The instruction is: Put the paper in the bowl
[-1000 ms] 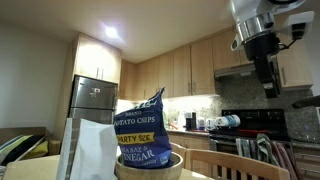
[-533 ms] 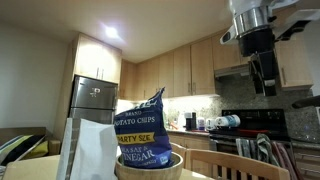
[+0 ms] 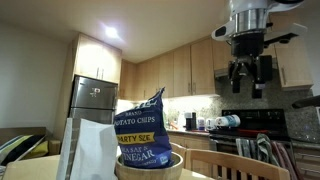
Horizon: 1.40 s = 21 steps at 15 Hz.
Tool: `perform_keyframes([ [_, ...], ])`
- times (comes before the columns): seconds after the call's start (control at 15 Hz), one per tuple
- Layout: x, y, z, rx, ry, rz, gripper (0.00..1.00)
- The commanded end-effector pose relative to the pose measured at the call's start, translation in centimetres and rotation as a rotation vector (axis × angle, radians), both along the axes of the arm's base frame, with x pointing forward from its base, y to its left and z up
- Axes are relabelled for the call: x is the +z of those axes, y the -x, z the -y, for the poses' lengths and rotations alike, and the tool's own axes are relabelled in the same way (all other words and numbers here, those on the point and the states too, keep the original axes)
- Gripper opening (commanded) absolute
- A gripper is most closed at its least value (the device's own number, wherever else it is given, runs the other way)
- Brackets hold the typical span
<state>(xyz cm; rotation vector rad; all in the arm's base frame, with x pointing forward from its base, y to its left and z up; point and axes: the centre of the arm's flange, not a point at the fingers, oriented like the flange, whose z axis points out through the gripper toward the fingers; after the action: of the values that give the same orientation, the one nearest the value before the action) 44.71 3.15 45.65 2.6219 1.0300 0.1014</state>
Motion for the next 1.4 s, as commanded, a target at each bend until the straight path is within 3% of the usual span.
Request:
perform_keyframes([
  [0.0,-0.4,0.8,0.4,0.2,-0.013,0.027,1.0],
  [0.2,-1.3,1.3,0.3,0.367,0.0,0.002,1.0],
  [0.53,-3.9,2.5,0.4,0.637,0.015,-0.122,1.0],
  [0.6,-3.8,1.6,-0.2,0.546,0.023,-0.112,1.0],
  [0.8,-4.4,1.9,0.0,0.607,0.023,-0.14,1.0],
  [1.07,-3.7,2.2,0.2,0.583,-0.001,-0.126,1.0],
  [1.33,-3.5,1.7,-1.2,0.625,0.046,-0.137,1.0],
])
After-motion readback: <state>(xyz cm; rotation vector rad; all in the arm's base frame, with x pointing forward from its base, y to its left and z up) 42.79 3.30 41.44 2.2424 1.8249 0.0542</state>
